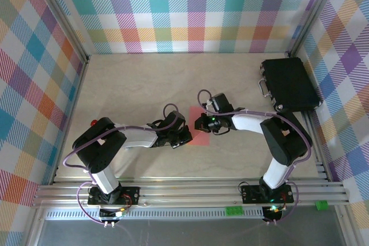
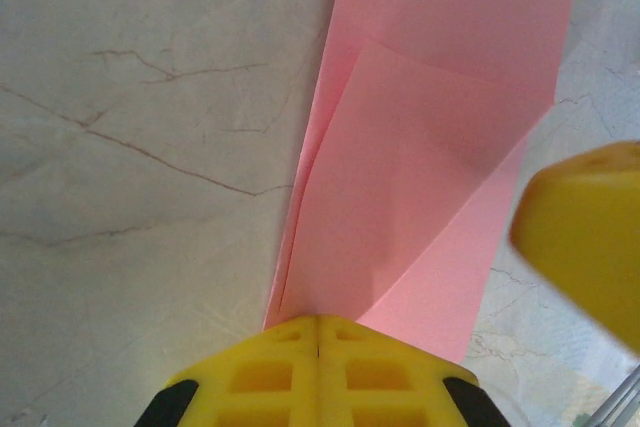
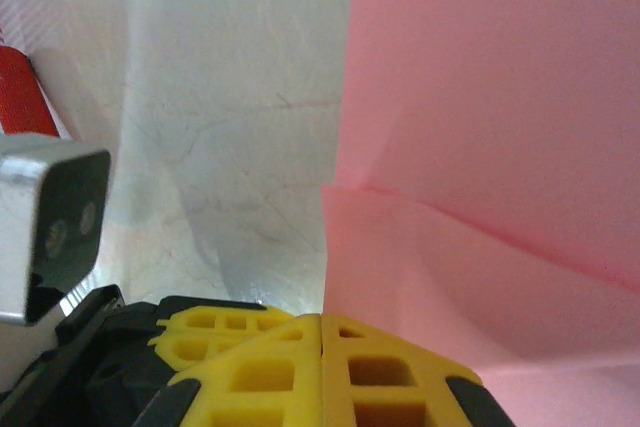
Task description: Fold a paper plane with a square sheet of paper (pick it up from the middle)
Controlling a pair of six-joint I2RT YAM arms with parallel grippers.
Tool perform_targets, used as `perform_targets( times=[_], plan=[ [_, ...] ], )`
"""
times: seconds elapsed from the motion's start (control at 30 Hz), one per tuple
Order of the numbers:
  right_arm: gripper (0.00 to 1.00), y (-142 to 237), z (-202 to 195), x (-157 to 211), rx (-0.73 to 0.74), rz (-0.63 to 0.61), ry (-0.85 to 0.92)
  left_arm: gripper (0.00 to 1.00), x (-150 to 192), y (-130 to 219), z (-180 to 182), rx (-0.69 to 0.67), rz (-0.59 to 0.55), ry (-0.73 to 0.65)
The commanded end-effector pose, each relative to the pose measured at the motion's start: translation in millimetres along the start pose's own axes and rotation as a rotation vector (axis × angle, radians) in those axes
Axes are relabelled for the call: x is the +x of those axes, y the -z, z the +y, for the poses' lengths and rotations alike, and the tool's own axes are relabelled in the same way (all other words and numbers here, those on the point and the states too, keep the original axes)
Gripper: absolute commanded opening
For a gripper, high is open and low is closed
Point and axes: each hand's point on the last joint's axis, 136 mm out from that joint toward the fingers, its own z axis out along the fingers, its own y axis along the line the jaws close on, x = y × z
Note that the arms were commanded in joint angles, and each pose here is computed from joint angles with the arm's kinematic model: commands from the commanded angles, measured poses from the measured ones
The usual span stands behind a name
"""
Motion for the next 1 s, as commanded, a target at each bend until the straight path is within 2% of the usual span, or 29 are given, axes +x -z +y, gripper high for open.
perform_targets(
  times=[0.0,0.4,0.53,0.73,0.97],
  plan=[
    [0.01,-11,-5,11,0.016,0.024,-0.04,0.0,4,-5,24,-0.09,0.015,0.038],
    [0.0,-28,-36,32,0.089,0.062,-0.13,0.0,6,-3,31,-0.107,0.011,0.06],
    [0.0,-26,-48,31,0.144,0.049,-0.125,0.0,11,-3,44,-0.161,0.028,0.087],
    [0.0,-8,-65,3,0.155,-0.017,-0.153,0.0,23,0,66,-0.241,0.062,0.13],
    [0.05,25,-93,-33,0.16,-0.106,-0.244,0.0,24,2,65,-0.235,0.064,0.124]
  ],
)
